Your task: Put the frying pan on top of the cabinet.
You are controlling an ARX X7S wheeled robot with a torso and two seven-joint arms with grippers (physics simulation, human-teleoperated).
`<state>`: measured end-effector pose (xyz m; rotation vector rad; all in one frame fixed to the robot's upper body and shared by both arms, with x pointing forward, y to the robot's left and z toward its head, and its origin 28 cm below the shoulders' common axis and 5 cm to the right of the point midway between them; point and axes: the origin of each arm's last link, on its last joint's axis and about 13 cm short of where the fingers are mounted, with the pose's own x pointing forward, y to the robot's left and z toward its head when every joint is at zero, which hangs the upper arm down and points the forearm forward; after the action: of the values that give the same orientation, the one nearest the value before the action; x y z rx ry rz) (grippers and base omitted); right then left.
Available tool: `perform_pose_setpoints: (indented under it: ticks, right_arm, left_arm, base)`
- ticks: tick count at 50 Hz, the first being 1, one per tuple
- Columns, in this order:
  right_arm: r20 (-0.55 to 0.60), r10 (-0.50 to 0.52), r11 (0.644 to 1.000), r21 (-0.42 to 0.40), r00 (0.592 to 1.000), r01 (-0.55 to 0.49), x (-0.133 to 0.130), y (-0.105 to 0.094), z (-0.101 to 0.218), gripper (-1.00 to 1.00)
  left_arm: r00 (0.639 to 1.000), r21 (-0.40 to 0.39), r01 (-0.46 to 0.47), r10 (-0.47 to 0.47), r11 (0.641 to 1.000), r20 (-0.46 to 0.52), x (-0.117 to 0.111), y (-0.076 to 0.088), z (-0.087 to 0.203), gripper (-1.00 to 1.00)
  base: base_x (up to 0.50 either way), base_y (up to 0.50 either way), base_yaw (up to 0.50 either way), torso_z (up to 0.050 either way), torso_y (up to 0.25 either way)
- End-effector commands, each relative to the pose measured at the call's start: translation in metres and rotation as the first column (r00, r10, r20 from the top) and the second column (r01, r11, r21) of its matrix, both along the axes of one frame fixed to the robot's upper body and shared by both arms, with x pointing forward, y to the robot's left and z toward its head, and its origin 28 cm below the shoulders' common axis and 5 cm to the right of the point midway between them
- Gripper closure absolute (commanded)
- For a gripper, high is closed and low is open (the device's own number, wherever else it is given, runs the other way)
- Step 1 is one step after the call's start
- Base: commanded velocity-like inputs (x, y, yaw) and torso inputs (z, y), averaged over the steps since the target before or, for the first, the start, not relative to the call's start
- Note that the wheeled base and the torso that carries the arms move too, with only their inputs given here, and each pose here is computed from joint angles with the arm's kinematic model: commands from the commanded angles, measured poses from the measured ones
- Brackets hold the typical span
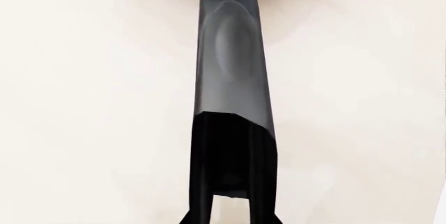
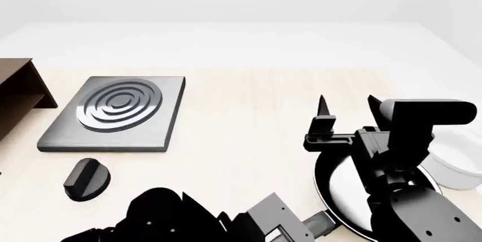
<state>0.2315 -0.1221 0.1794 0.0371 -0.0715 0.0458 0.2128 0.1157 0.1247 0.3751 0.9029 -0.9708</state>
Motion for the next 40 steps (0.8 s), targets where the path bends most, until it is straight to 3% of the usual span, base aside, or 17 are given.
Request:
perform_pose_setpoints:
  ticks: [1, 12, 28, 40]
  right_arm:
    - [0.004, -0.001, 1.000, 0.000, 1.000, 0.001, 0.000, 0.000, 0.002, -1.00]
    - [0.005, -0.005, 1.000, 0.001, 1.000, 0.005, 0.001, 0.000, 0.002, -1.00]
    - [0.008, -0.004, 1.000, -0.005, 1.000, 0.005, 0.000, 0.001, 0.003, -1.00]
    - [0.009, -0.006, 1.000, -0.002, 1.000, 0.006, 0.000, 0.000, 0.003, -1.00]
  left_arm:
    - [1.000, 0.006, -0.006, 0.006, 1.000, 0.029, 0.001, 0.004, 0.005, 1.00]
    - [0.994, -0.012, -0.051, 0.052, 0.999, 0.096, 0.006, 0.022, 0.019, 1.00]
    - [0.979, -0.115, -0.147, 0.161, 0.982, 0.124, 0.007, 0.049, 0.033, 1.00]
    - [0.938, -0.170, -0.298, 0.321, 0.939, 0.130, 0.009, 0.080, 0.035, 1.00]
  base:
    - [0.00, 0.00, 0.00, 0.000, 0.000]
    - [0.00, 0.00, 0.00, 0.000, 0.000]
    - [0.00, 0.00, 0.00, 0.000, 0.001]
    - [0.00, 0.00, 0.00, 0.000, 0.002]
